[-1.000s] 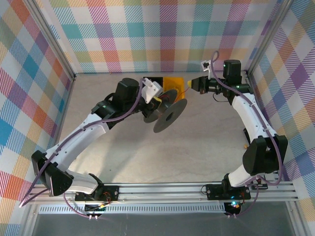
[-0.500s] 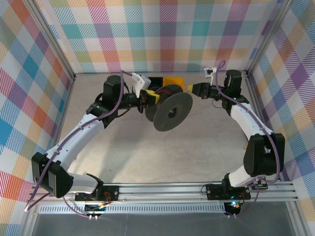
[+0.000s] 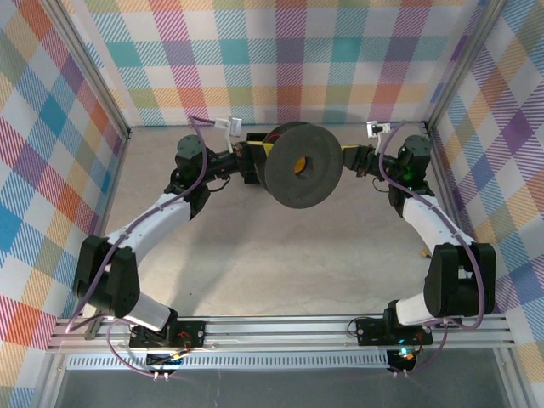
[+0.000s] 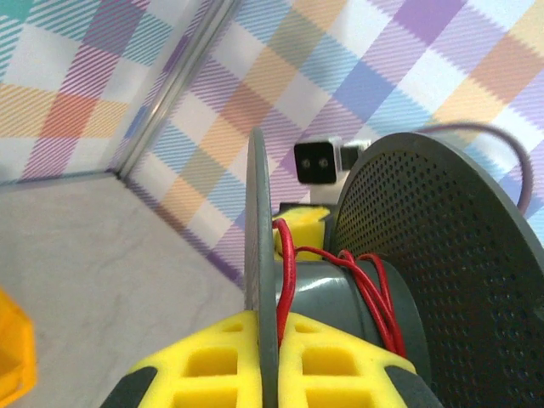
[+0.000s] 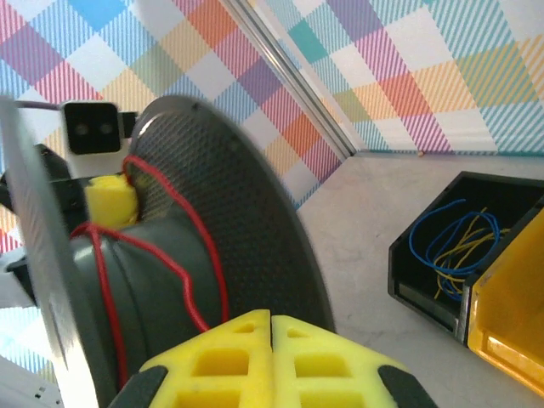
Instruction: Wrap the cables
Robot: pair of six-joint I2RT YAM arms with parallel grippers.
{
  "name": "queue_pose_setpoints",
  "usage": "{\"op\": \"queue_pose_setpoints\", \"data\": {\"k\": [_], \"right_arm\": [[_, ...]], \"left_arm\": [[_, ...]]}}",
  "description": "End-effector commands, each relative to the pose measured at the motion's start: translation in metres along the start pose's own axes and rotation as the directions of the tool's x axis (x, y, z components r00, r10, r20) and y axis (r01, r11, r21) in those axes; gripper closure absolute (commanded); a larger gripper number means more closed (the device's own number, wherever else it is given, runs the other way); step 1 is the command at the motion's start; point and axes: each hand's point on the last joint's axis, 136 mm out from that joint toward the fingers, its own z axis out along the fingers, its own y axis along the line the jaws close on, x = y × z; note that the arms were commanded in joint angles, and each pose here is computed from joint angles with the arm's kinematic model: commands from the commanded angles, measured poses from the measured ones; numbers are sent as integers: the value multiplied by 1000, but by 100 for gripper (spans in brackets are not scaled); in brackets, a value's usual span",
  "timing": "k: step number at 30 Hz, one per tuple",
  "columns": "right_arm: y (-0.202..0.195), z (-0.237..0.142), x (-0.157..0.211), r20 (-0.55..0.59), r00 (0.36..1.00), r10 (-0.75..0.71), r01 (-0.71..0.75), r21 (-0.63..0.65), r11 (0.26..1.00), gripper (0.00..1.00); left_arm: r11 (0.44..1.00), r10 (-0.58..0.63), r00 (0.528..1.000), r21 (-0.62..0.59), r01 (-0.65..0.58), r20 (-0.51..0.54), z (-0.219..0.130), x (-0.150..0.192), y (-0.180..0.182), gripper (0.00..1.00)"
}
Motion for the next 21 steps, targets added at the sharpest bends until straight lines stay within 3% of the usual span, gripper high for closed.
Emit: {"op": "queue_pose_setpoints", "data": {"k": [1, 8, 21], "right_arm": [[27, -5, -4, 8, 996, -89, 89, -73, 993, 100], [63, 4, 16, -51, 987, -151, 140, -167, 976, 100], [101, 37, 45, -118, 971, -208, 164, -304, 938, 100]], "left_arm": [[964, 48, 974, 245, -103, 220, -12, -58, -59, 100], [972, -28, 972, 234, -28, 233, 0, -57, -32, 100], [1000, 11, 963, 12, -14, 271, 8, -48, -9, 100]]}}
